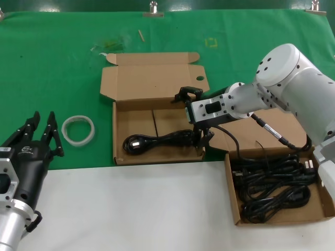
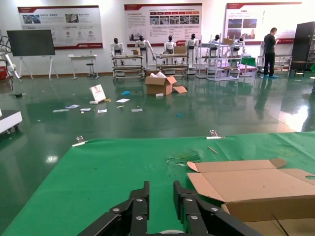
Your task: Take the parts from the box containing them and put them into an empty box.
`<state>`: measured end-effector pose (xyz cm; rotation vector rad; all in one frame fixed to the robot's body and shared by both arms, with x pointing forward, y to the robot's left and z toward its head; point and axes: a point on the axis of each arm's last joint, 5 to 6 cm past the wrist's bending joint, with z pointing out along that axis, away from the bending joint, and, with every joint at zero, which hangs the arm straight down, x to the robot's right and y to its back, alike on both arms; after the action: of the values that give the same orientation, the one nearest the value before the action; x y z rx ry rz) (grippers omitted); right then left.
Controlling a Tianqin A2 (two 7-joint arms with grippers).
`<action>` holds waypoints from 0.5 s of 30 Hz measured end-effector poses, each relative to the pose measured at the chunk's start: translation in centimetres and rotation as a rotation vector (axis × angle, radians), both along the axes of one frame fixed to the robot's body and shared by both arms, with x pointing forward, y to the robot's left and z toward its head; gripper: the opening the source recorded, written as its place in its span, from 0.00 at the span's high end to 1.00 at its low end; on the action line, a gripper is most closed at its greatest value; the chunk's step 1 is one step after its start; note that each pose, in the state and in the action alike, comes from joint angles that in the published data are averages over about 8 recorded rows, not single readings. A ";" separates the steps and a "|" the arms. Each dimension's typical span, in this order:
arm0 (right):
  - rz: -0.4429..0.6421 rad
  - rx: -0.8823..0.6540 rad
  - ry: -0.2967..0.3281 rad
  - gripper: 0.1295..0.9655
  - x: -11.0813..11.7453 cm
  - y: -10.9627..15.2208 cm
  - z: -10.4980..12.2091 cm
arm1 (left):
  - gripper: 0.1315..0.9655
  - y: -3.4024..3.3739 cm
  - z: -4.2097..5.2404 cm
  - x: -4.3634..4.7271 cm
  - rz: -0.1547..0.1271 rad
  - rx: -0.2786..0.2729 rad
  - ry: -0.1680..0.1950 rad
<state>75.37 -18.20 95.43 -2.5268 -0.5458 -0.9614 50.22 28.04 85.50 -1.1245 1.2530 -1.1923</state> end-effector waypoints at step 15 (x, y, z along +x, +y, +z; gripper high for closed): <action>-0.013 0.027 -0.004 0.09 -0.1 0.2 -0.6 | 0.64 0.00 0.00 0.00 0.000 0.000 0.000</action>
<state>75.22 -18.04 94.87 -2.5082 -0.5154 -0.9726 50.22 28.04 85.50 -1.1245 1.2530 -1.1923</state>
